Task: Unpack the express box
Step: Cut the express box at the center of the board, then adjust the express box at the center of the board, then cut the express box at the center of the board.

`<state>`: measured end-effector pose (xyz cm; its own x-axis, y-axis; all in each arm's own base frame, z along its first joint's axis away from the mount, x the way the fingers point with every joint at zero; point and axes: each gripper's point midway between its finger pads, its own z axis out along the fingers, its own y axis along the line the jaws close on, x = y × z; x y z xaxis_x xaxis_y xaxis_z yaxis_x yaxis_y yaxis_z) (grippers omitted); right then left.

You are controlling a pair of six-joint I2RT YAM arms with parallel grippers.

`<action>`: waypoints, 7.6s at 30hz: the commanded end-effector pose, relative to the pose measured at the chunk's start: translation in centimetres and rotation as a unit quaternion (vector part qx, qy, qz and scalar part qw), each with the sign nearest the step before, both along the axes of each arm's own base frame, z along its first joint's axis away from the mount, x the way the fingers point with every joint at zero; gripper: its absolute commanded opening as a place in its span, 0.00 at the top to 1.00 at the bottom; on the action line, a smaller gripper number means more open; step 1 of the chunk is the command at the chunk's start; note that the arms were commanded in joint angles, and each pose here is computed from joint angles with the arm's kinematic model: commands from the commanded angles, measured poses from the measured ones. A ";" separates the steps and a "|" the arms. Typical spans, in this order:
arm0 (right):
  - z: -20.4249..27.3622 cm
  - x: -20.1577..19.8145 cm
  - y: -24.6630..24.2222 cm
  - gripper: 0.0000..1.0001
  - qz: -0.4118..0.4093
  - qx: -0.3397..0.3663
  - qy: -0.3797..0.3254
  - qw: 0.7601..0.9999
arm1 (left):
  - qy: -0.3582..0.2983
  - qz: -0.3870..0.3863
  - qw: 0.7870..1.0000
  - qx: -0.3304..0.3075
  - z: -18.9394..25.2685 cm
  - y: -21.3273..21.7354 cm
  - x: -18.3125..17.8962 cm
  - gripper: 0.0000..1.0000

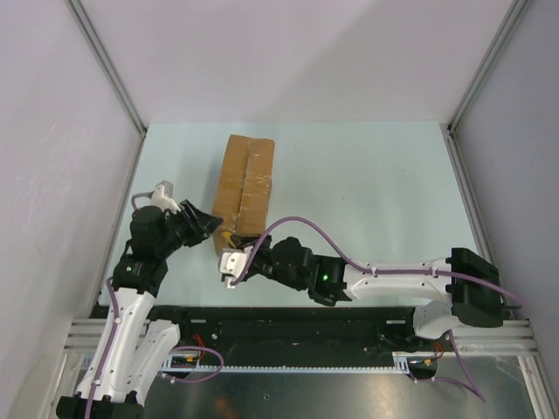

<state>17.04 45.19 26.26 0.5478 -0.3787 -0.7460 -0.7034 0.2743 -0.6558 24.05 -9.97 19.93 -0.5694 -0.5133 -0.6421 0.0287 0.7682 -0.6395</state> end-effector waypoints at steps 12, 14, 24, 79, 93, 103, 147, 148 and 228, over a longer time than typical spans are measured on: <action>-6.4 2.6 -6.9 1.00 -0.098 -0.149 -0.030 0.984 | 0.138 0.068 0.984 0.090 -7.1 3.9 -1.8 0.90; -6.2 2.6 -7.0 1.00 -0.098 -0.146 -0.033 0.984 | 0.142 0.067 0.983 0.092 -7.3 3.9 -1.7 0.92; -6.7 3.4 -8.0 1.00 -0.105 -0.168 -0.044 0.979 | 0.142 0.059 0.982 0.109 -7.2 4.1 -1.3 0.98; 3.2 11.0 -15.9 1.00 -0.235 -0.033 -0.119 0.964 | 0.083 -0.044 0.988 0.119 -3.2 1.2 -0.1 0.98; 2.5 7.4 -10.6 1.00 -0.168 0.198 0.349 0.900 | -0.013 -0.070 0.992 0.102 6.7 -0.4 4.2 0.57; 1.2 3.4 -7.2 1.00 -0.104 0.157 0.367 0.911 | -0.044 -0.016 0.989 0.139 10.5 1.7 8.0 0.47; -5.0 10.5 -2.6 1.00 -0.188 0.192 0.278 0.922 | 0.160 0.217 0.961 0.066 -3.2 15.5 16.0 0.49; -4.6 10.3 -2.9 1.00 -0.188 0.195 0.279 0.921 | 0.154 0.225 0.958 0.083 -2.8 16.1 15.7 0.49; -0.9 19.3 -13.4 1.00 -0.290 0.395 0.511 0.706 | 0.063 -0.099 0.965 0.235 -2.7 -9.8 10.2 0.59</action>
<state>36.79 31.93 25.12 -0.4906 0.4601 -0.7400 -0.3361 0.6836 0.6479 37.98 -20.60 22.81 -0.5246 -0.1379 -0.8401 0.1986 0.9397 -0.2783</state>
